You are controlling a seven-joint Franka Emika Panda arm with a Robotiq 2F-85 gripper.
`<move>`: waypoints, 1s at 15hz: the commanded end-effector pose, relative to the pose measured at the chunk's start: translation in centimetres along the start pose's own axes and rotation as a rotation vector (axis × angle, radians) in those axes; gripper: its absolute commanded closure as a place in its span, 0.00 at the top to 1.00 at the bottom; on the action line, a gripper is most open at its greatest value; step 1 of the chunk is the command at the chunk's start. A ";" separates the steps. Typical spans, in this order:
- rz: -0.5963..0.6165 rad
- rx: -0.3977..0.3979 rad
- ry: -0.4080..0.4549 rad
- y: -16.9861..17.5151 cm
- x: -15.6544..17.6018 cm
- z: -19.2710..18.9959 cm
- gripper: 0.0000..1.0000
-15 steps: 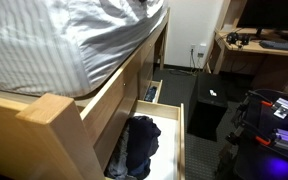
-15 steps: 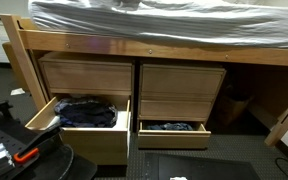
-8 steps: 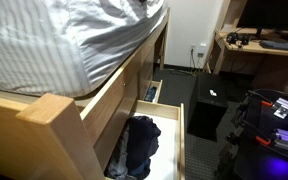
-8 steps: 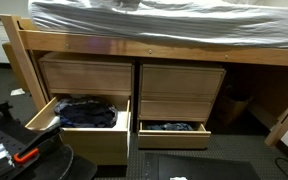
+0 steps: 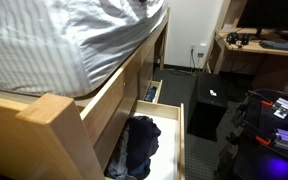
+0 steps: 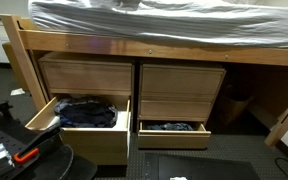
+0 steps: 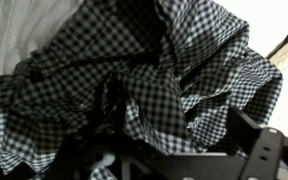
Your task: Put the grey short in the open drawer
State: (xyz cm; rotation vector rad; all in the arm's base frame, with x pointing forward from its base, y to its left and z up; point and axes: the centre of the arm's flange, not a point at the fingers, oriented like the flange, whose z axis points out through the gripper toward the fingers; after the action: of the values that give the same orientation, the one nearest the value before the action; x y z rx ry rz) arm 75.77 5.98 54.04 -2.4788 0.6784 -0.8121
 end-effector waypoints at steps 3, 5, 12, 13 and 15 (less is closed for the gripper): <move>0.000 0.000 0.000 0.0 0.0 0.0 1.00; -0.003 -0.041 -0.009 -0.1 0.3 -0.3 0.74; -0.068 -0.278 -0.022 -0.5 1.8 -3.3 0.24; -0.075 -0.289 -0.029 -0.5 1.8 -3.6 0.18; -0.071 -0.306 -0.045 -0.5 1.9 -4.0 0.05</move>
State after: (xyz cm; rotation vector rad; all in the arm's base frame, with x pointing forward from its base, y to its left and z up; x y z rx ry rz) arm 74.96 4.40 56.82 -2.7570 0.7323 -0.7643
